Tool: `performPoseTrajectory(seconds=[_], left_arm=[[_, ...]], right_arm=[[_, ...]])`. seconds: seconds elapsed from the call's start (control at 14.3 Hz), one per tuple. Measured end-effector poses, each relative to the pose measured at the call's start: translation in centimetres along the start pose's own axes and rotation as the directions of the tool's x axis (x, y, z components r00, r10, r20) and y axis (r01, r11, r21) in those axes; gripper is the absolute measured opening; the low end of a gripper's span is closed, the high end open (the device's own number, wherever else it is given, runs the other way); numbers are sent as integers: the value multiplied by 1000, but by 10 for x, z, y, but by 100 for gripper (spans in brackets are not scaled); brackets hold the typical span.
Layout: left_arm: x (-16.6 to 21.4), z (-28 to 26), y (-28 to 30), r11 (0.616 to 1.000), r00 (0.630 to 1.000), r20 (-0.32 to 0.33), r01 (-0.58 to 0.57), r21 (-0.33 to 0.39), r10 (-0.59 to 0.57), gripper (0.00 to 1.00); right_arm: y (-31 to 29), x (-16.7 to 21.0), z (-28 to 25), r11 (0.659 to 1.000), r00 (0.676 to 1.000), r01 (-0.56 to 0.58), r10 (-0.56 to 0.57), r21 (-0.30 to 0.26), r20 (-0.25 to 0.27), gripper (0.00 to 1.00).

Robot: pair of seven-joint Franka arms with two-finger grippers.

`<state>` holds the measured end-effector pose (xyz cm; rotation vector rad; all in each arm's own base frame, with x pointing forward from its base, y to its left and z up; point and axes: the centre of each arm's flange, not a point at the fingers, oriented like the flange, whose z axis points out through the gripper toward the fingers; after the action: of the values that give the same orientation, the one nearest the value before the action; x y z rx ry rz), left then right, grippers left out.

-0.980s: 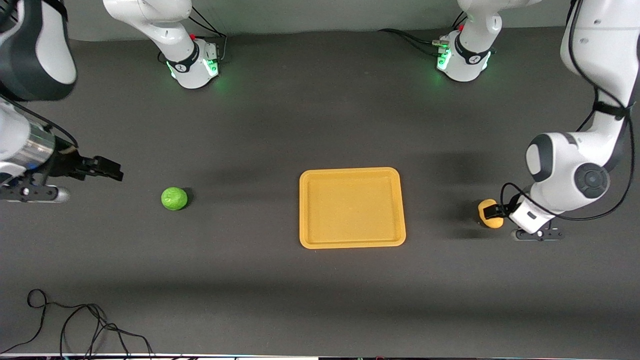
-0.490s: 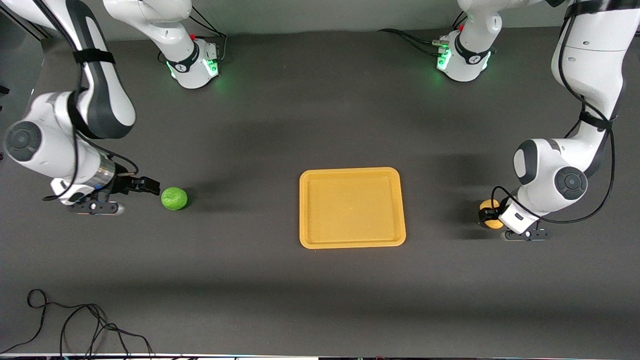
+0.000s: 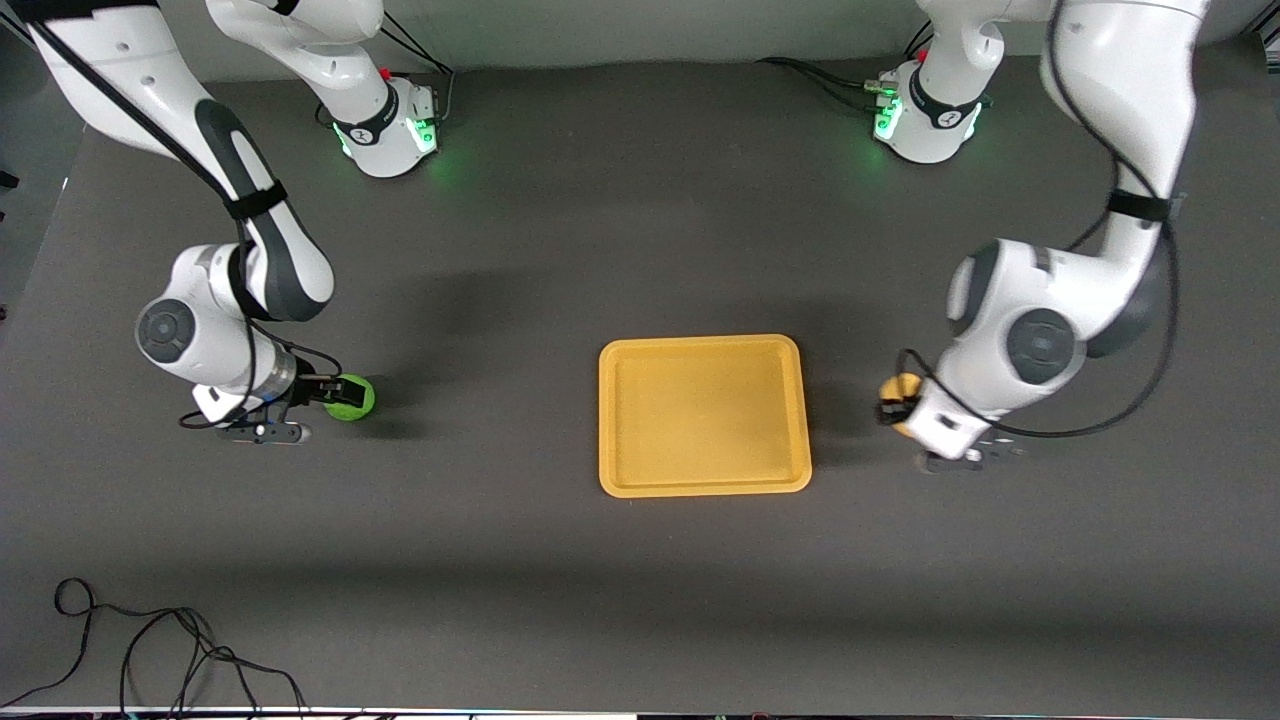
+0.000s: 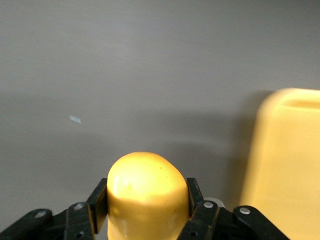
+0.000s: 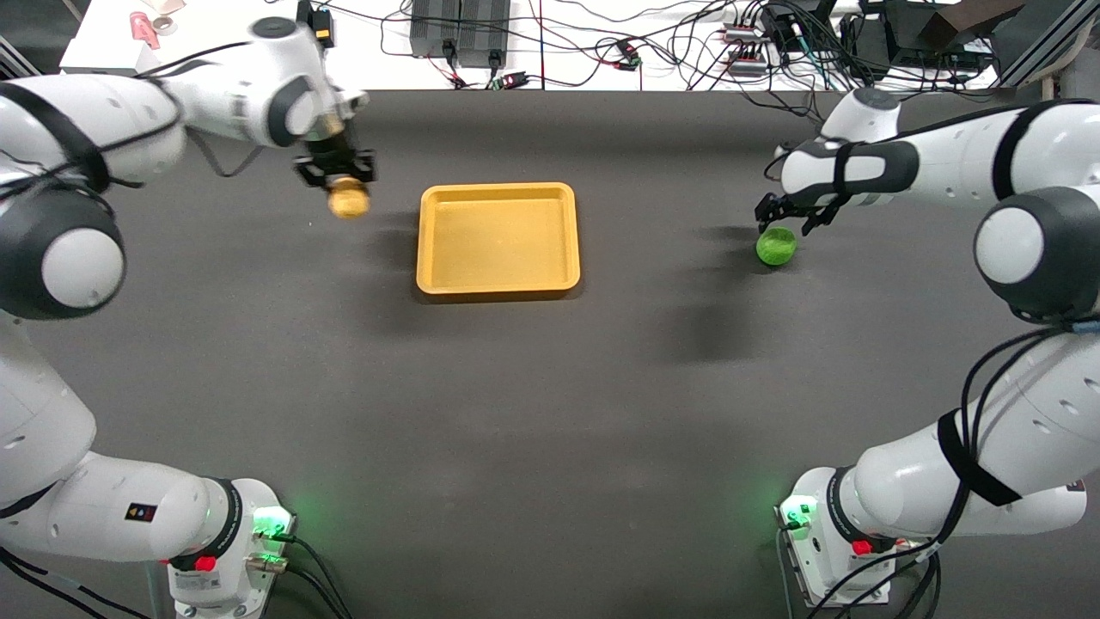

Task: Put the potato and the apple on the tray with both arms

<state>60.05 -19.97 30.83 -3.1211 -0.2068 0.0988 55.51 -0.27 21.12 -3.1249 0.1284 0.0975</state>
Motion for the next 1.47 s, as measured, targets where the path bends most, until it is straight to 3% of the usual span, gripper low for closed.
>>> performPoseTrajectory(seconds=[0.28, 0.35, 0.42, 0.7, 0.84, 0.91, 0.98, 1.19, 1.47], left_arm=[[-54, 27, 109, 1000, 1000, 12, 15, 23, -15, 66], [-58, 40, 124, 999, 1000, 9, 20, 34, -21, 66], [-58, 55, 135, 998, 1000, 7, 27, 49, -28, 66], [-39, 97, 138, 997, 999, 12, 43, 71, -44, 66], [-37, 100, 140, 997, 999, 9, 41, 70, -42, 82], [-38, 99, 142, 997, 999, 3, 36, 72, -37, 94], [-38, 97, 143, 997, 999, -1, 33, 72, -33, 100], [-32, 88, 143, 997, 999, -20, 39, 66, -38, 100], [16, 27, 84, 997, 995, -80, 60, 50, -55, 100]], right_arm=[[0, 0, 23, 1000, 1000, 1, -1, 1, 11, 97], [0, 1, 23, 1000, 1000, 1, -1, 1, 9, 86], [0, 2, 19, 1000, 1000, 1, -1, 1, 7, 79], [-5, 11, -25, 1000, 999, 10, -10, -3, 45, 77], [-23, 18, -69, 999, 998, 40, -40, -6, 58, 77], [-39, 22, -92, 998, 997, 64, -64, -6, 43, 77], [-57, 26, -111, 996, 996, 85, -85, -4, 16, 77], [-121, 37, -147, 994, 993, 104, -102, 23, -60, 77], [-237, 41, -154, 997, 995, 33, -26, 66, -99, 77]])
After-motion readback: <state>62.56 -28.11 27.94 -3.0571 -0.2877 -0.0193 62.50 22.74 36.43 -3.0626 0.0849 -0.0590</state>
